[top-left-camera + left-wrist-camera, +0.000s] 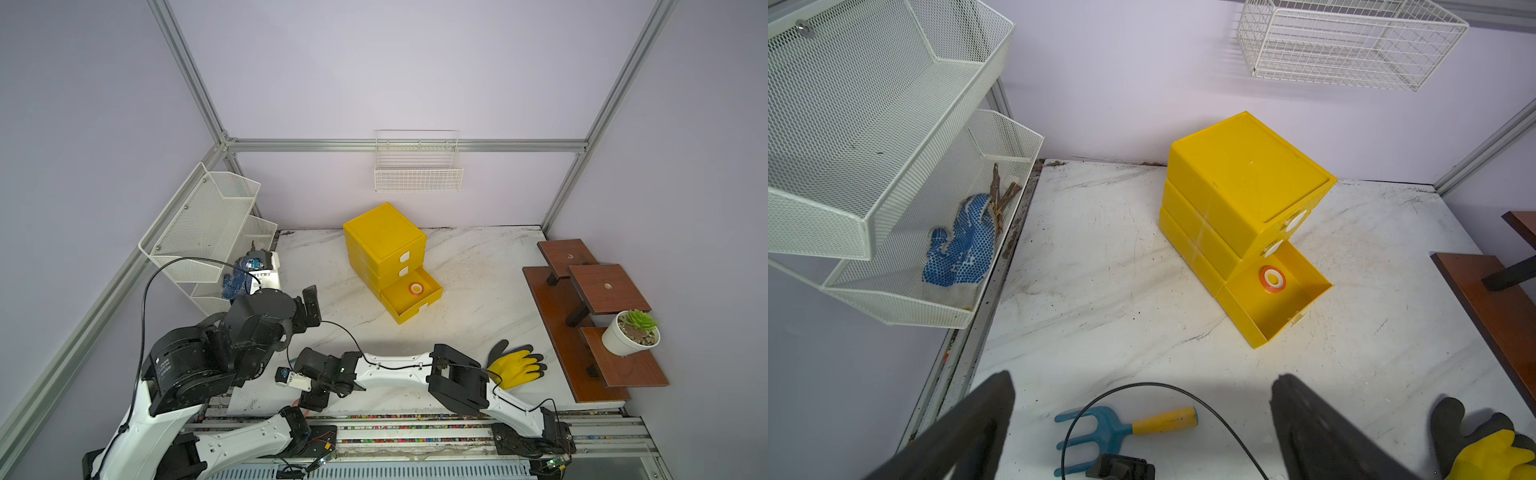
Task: Place the transparent tape into the drawer according to color
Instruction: Move the tape to the center of the board.
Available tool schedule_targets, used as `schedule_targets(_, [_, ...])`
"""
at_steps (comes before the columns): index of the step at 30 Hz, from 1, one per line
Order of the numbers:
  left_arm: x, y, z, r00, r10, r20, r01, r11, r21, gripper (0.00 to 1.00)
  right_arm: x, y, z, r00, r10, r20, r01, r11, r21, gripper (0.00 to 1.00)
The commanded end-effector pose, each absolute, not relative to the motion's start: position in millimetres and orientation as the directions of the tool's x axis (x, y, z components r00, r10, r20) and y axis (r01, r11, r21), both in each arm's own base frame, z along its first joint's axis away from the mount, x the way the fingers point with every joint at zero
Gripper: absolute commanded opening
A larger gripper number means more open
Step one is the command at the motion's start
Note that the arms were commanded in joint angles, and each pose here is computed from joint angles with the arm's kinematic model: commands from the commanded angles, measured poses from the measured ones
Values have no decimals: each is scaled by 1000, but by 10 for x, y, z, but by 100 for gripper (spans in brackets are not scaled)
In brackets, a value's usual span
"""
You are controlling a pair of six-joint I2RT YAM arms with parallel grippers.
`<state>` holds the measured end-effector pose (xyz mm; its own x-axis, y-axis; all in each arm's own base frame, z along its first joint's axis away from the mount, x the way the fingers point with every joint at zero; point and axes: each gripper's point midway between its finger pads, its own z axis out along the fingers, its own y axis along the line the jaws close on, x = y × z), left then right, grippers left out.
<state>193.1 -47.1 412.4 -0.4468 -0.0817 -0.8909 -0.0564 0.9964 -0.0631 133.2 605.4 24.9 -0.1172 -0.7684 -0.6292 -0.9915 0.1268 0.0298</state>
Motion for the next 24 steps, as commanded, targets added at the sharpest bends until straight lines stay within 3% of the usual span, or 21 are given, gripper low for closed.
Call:
schedule_targets(1, [1988,-486,4131,-433,-59,-899,-65,997,-34,100,1583,5366,-211,-232,-870,-435,-955,289,-69,60])
schedule_targets(11, [2172,-784,3982,-449,4,-894,-8,1000,9,100,1870,3966,-247,-545,-763,-347,-797,600,-68,56])
schedule_targets(16, [2317,-1024,3804,-459,57,-887,39,998,44,100,1811,3401,-193,-655,-692,-303,-715,697,-49,57])
schedule_targets(24, [2452,-1083,3526,-472,81,-878,15,996,84,100,2017,2988,18,-740,-610,-283,-623,781,-53,59])
